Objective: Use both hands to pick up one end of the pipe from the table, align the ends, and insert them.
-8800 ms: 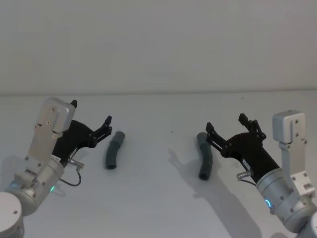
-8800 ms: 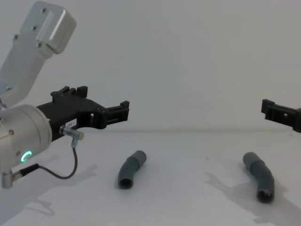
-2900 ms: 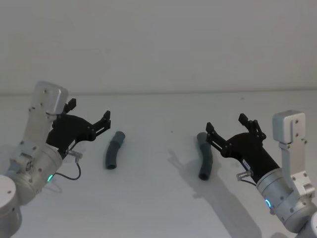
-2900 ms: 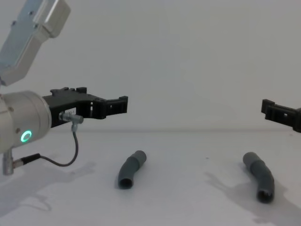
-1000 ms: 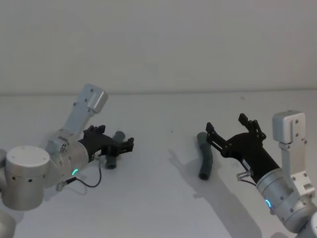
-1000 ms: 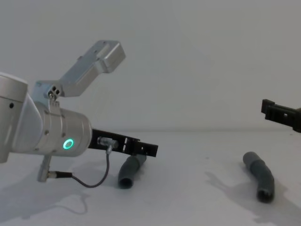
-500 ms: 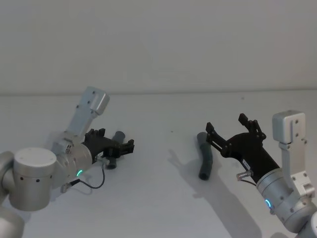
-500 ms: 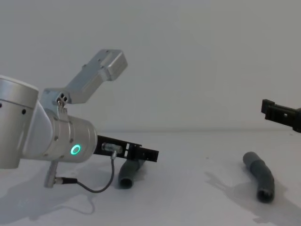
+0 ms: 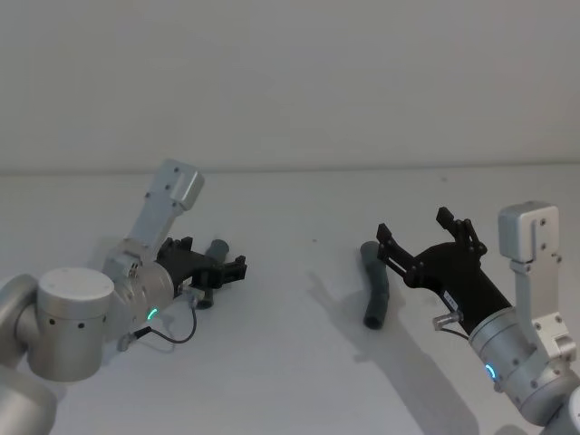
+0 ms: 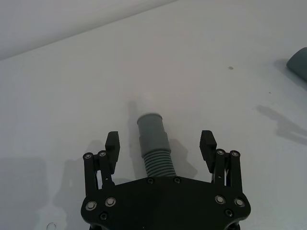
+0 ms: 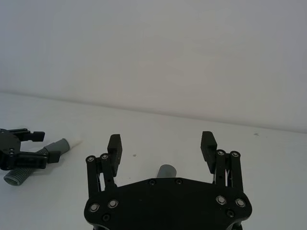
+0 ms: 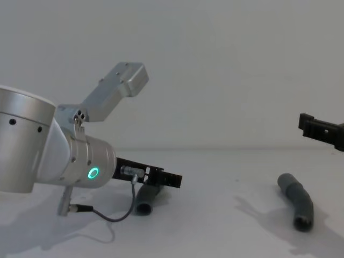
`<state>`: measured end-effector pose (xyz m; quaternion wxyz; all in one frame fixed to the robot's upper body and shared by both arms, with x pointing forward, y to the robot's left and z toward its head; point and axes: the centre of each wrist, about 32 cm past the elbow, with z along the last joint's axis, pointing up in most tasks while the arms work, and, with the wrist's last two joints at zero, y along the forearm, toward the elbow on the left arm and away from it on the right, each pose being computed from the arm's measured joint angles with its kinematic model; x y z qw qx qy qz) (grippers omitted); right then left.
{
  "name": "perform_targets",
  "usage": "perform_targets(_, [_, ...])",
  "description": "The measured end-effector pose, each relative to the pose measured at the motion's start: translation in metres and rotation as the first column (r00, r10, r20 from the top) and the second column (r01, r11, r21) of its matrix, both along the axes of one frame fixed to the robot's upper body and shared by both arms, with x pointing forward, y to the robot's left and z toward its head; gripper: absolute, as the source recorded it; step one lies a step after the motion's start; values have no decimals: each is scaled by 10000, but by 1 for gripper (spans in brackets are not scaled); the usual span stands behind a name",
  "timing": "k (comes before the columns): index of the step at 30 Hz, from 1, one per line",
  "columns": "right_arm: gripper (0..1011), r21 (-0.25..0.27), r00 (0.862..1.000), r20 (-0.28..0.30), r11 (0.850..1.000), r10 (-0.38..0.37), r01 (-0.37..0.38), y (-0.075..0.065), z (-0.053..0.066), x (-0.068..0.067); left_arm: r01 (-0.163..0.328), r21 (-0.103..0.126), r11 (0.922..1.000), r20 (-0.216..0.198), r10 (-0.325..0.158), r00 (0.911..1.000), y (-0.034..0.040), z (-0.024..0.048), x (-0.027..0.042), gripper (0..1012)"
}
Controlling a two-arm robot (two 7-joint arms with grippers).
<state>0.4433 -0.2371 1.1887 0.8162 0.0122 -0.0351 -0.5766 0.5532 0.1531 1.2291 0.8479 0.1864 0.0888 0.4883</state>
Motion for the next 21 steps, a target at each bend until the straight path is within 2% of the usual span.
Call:
perform_targets(10, [1000,0,10000,0,10000,0,0,0,0,0,-30,96,9999,-133,31,9999,-33,-11,44,1002])
perform_targets(21, [1000,0,10000,0,10000,0,0,0,0,0,3,243,9997,-337,5,9994,-51,-54,85,1001])
